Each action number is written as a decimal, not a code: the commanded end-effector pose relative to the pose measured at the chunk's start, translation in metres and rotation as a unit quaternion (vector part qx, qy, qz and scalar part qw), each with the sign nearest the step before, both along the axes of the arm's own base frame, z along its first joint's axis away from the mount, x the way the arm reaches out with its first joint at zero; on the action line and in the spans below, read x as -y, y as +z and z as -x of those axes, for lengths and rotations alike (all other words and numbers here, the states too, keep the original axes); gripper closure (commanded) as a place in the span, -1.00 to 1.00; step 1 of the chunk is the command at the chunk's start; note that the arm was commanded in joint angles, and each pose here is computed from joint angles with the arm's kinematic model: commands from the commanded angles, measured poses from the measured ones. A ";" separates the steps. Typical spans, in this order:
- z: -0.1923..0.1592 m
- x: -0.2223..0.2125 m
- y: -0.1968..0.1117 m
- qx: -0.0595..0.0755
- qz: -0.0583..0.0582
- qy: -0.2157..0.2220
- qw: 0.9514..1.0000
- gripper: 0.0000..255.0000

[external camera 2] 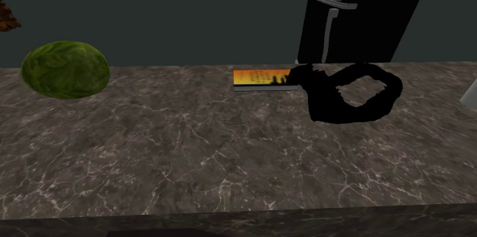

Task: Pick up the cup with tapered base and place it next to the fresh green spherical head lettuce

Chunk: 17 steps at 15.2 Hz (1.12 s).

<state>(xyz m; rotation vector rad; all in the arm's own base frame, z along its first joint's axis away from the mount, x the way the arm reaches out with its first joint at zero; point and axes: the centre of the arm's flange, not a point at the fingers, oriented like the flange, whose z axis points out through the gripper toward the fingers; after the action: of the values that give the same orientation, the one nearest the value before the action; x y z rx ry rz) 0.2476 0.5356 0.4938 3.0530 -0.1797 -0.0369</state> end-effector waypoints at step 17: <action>0.000 0.000 -0.095 0.000 0.000 0.000 1.000 1.00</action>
<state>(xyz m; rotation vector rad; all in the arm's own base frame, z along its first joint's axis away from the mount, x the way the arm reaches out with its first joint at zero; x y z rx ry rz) 0.2477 0.5349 0.4043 3.0530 -0.1800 -0.0370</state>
